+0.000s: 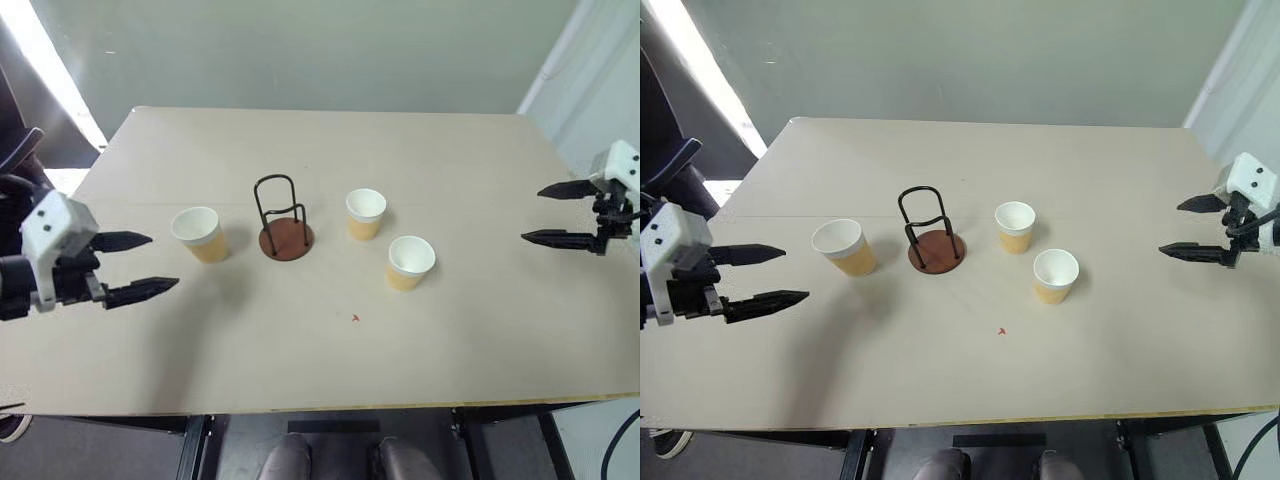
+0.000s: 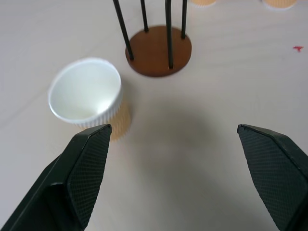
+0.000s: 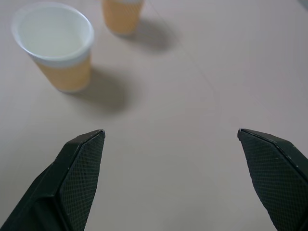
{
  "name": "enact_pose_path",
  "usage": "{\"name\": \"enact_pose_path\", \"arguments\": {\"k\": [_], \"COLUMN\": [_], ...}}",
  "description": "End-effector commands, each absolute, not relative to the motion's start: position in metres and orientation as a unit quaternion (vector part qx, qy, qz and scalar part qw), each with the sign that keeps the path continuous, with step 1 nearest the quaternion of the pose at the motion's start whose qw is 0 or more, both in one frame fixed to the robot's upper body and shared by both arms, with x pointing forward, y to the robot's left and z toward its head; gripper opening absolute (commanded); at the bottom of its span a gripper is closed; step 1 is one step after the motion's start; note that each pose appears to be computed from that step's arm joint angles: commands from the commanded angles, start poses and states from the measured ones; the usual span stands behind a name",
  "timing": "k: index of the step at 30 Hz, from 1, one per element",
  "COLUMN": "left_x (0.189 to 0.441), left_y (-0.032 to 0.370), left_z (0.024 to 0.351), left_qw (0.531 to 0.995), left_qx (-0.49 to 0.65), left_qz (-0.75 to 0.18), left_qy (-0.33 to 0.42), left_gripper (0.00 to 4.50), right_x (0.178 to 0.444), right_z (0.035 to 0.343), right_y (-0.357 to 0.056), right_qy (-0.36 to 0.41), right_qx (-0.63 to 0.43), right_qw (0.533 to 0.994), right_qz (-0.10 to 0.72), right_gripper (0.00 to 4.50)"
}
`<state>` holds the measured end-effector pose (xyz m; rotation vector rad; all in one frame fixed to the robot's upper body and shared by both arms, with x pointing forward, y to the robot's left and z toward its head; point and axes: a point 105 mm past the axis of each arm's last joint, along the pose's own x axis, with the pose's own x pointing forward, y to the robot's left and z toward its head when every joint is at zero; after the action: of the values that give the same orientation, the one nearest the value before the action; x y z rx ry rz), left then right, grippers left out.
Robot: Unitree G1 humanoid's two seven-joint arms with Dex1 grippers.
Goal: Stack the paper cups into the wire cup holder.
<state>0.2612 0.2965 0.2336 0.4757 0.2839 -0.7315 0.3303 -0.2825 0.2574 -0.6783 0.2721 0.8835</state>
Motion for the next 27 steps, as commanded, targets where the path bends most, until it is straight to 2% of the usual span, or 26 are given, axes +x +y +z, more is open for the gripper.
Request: {"name": "enact_pose_path", "arguments": {"k": [1,8,12,15,19,23,27], "left_x": [0.263,0.271,0.298,0.32,0.346,0.357,0.363], "left_y": [0.294,0.283,0.257,0.219,0.194,0.176,0.177], "left_z": [0.242,0.245,0.242,0.242,0.233,0.229,0.221], "left_qw": [0.889,0.874,0.87,0.858,0.848,0.837,0.829], "left_qx": [0.246,0.253,0.273,0.268,0.297,0.303,0.322], "left_qz": [-0.365,-0.396,-0.401,-0.433,-0.435,-0.453,-0.455], "left_qy": [0.129,0.122,0.092,0.057,0.051,0.043,0.056], "left_gripper": [4.47,4.47,4.47,4.47,4.47,4.47,4.47], "right_x": [0.317,0.31,0.311,0.31,0.305,0.298,0.29], "right_z": [0.285,0.286,0.281,0.28,0.282,0.285,0.285], "right_y": [-0.274,-0.264,-0.256,-0.251,-0.244,-0.239,-0.238], "right_qy": [0.08,0.065,0.061,0.054,0.047,0.041,0.042], "right_qx": [-0.334,-0.32,-0.312,-0.308,-0.31,-0.312,-0.313], "right_qw": [0.833,0.83,0.829,0.829,0.826,0.825,0.828], "right_qz": [0.434,0.453,0.46,0.463,0.468,0.47,0.464], "right_gripper": [4.5,4.5,4.5,4.5,4.5,4.5,4.5]}}
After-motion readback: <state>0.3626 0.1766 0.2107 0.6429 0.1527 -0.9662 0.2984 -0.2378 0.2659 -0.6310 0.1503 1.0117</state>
